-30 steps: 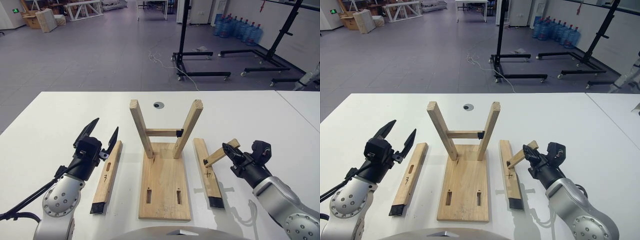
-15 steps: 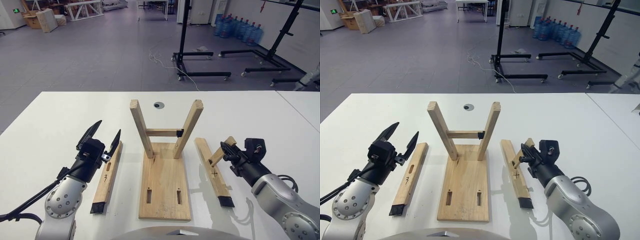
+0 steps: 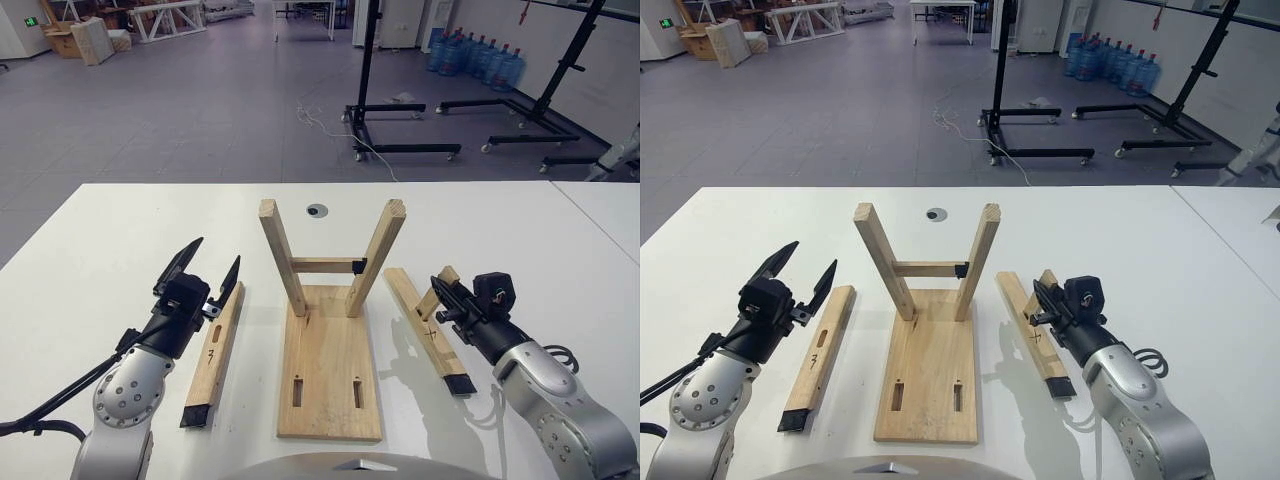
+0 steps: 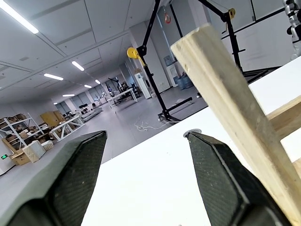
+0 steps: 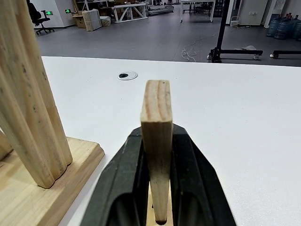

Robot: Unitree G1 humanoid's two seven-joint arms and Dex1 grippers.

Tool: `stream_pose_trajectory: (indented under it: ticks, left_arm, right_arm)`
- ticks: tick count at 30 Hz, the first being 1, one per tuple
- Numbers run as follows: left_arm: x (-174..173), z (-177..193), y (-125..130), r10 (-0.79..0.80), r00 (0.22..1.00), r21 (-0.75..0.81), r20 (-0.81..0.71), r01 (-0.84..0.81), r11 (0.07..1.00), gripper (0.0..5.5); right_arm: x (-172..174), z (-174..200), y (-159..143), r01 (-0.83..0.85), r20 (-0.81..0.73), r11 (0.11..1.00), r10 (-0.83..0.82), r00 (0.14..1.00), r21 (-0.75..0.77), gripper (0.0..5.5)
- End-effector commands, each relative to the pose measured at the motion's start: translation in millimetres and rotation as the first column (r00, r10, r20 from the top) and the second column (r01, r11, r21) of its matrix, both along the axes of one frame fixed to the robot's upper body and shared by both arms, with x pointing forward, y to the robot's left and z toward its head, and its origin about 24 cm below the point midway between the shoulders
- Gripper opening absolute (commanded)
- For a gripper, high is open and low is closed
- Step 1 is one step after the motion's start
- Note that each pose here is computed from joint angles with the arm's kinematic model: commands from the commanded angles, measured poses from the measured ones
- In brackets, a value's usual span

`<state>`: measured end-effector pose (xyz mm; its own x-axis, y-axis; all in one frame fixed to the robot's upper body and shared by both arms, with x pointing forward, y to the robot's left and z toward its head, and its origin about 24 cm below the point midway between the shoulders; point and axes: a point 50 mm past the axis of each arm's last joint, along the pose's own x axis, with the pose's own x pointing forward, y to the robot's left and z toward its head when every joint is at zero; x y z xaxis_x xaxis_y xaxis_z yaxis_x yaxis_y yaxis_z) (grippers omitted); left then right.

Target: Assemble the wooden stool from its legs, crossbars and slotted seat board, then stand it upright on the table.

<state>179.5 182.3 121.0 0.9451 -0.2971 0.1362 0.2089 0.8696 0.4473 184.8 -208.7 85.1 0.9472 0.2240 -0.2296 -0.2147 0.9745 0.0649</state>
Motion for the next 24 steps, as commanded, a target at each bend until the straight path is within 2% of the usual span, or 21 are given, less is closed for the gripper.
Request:
stream_pose_trajectory:
  ticks: [1, 13, 17, 18, 24]
  left_arm:
    - [3, 0, 1, 0.003, 1.000, 0.012, 0.009, -0.003, 1.000, 3.13]
    - [3, -3, -4, 0.012, 1.000, 0.001, 0.022, -0.012, 1.000, 3.13]
    - [3, -3, -5, 0.022, 0.999, -0.002, 0.027, -0.022, 1.000, 3.13]
    - [3, -3, -5, 0.024, 0.999, -0.002, 0.027, -0.024, 1.000, 3.13]
    - [0, -5, -3, 0.050, 0.998, -0.006, 0.026, -0.050, 0.999, 3.13]
  right_arm:
    - [-16, -34, -11, 0.035, -0.177, 0.999, -0.041, 0.983, -0.034, 0.39]
    - [4, -14, -3, -0.014, -0.148, 1.000, 0.017, 0.989, 0.018, 0.39]
    - [13, -2, -3, -0.022, -0.125, 1.000, 0.020, 0.992, -0.013, 0.39]
    - [14, 1, -4, -0.008, -0.122, 1.000, 0.004, 0.992, -0.030, 0.76]
    - [23, 28, 3, -0.025, -0.005, 0.999, 0.025, 1.000, -0.035, 1.69]
